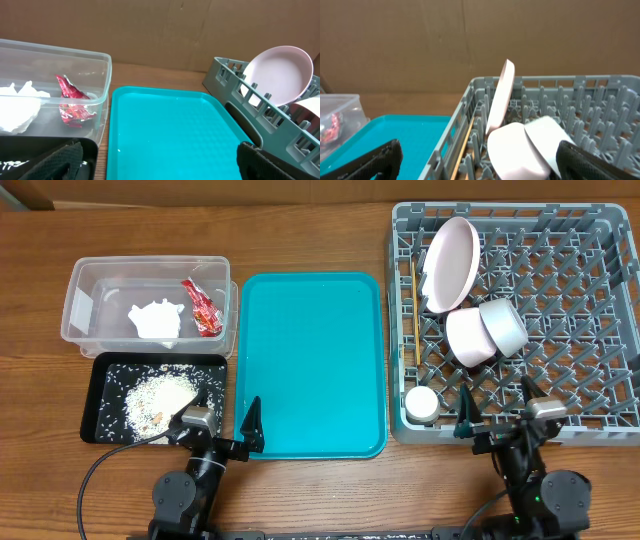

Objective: Sort waste into correct bins and load items into the dishwasher

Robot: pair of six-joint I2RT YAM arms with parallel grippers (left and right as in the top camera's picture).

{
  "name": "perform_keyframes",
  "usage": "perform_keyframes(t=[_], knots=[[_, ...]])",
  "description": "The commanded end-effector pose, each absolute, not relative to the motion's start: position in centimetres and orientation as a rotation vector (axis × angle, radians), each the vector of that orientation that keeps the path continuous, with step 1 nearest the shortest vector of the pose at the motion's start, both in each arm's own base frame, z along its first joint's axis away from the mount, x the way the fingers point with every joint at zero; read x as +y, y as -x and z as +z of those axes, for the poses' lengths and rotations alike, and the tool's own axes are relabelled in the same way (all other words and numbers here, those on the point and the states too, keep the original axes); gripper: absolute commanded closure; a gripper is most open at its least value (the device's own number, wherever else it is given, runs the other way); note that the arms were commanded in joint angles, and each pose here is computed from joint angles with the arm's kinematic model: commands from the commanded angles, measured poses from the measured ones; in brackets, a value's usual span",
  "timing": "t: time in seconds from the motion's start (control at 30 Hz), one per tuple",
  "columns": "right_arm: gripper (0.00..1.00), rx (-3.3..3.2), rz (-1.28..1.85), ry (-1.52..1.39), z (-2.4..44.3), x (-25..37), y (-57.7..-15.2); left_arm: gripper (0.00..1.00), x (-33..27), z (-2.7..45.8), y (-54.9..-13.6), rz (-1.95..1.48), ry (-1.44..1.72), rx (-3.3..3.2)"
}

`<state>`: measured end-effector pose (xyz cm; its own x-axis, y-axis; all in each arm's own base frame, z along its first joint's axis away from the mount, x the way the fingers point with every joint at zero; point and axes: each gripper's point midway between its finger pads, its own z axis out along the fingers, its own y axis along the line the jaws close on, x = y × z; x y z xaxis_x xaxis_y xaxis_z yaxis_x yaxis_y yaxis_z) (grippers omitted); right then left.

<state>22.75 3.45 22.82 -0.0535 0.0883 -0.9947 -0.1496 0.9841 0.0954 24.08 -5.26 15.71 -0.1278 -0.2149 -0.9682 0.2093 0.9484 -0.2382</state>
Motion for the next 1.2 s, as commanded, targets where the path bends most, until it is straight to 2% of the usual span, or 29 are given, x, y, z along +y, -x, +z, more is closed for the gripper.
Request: perform_keyframes(t=[0.0, 0.6, 1.17], knots=[[0.0, 1.566, 0.192, 0.052, 21.2, 3.5, -23.2, 0.0, -5.1, 15.7, -24.1, -0.369, 0.017, 1.655], [0.0, 1.598, 0.185, 0.036, 16.9, 3.3, -24.4, 0.0, -5.1, 15.7, -24.1, -0.369, 0.017, 1.655], [0.0, 1.6, 0.185, 0.036, 16.9, 3.3, -24.4, 0.0, -5.1, 15.7, -24.1, -0.369, 0.017, 1.655]])
